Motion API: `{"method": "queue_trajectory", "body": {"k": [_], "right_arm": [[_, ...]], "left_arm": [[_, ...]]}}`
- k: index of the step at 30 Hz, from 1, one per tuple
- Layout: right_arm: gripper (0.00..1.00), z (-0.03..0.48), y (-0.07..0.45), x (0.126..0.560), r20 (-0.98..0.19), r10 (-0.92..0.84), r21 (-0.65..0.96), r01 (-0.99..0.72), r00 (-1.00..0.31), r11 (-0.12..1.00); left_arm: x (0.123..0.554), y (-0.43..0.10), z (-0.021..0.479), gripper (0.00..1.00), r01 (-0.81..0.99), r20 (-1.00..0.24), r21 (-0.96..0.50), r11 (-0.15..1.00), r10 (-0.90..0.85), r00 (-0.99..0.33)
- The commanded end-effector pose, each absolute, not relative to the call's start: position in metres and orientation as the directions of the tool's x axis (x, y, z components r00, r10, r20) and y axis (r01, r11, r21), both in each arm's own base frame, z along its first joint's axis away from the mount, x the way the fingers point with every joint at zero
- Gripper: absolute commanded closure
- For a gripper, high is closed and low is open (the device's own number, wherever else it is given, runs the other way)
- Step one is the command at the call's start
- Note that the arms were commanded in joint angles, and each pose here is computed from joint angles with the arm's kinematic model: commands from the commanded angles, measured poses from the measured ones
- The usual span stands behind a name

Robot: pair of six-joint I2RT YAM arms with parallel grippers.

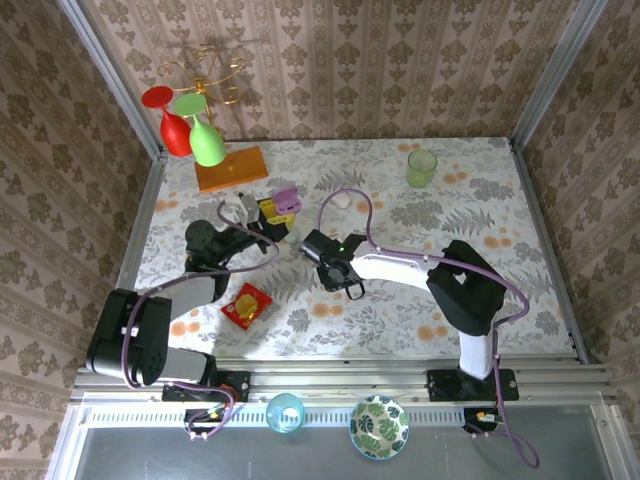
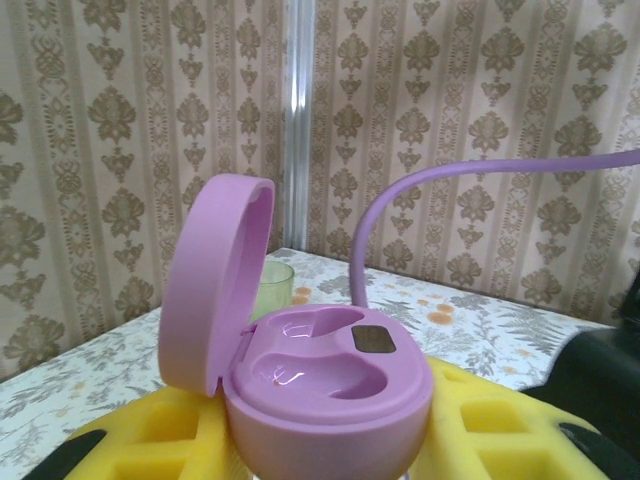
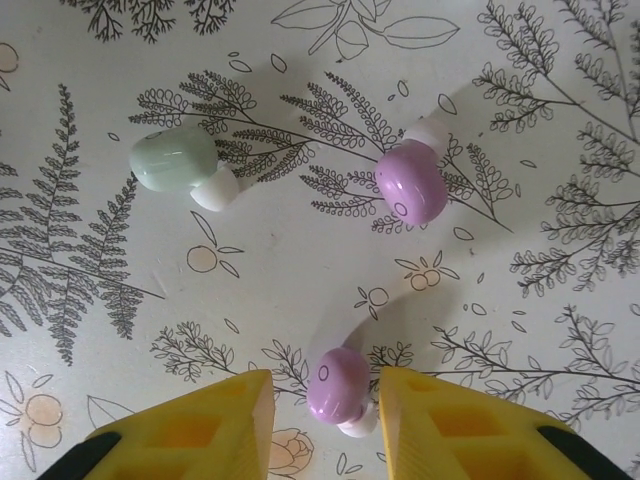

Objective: Insert wireless bluetooth earbuds into charging case

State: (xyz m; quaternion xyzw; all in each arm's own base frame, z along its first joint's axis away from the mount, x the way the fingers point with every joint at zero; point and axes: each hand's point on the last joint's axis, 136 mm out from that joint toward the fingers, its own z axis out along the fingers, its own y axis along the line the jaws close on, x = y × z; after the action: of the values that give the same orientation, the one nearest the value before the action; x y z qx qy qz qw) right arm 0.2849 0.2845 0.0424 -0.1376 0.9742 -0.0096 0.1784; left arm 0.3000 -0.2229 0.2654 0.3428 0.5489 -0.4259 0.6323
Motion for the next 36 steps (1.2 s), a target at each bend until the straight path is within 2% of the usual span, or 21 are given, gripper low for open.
{"method": "queue_trajectory", "body": {"k": [1,12,36], "right_arm": [[0.67,0.042,0.271,0.288,-0.333,-0.322,-0.197,-0.268,-0.886,0.943],[0.68,0.037,0.283,0.282,-0.307,-0.393,-0.262,-0.32,-0.867,0.91],[0.72,0.032,0.28,0.282,-0.248,-0.476,-0.4,-0.358,-0.843,0.843]], "left_arm": [[0.307,-0.21,0.275,0.8,0.877,-0.981,-0.002,0.481,-0.172,0.092],[0.313,-0.201,0.274,0.8,0.85,-0.981,0.0,0.527,-0.164,0.102],[0.312,-0.2,0.273,0.8,0.85,-0.982,0.0,0.527,-0.163,0.101]]}}
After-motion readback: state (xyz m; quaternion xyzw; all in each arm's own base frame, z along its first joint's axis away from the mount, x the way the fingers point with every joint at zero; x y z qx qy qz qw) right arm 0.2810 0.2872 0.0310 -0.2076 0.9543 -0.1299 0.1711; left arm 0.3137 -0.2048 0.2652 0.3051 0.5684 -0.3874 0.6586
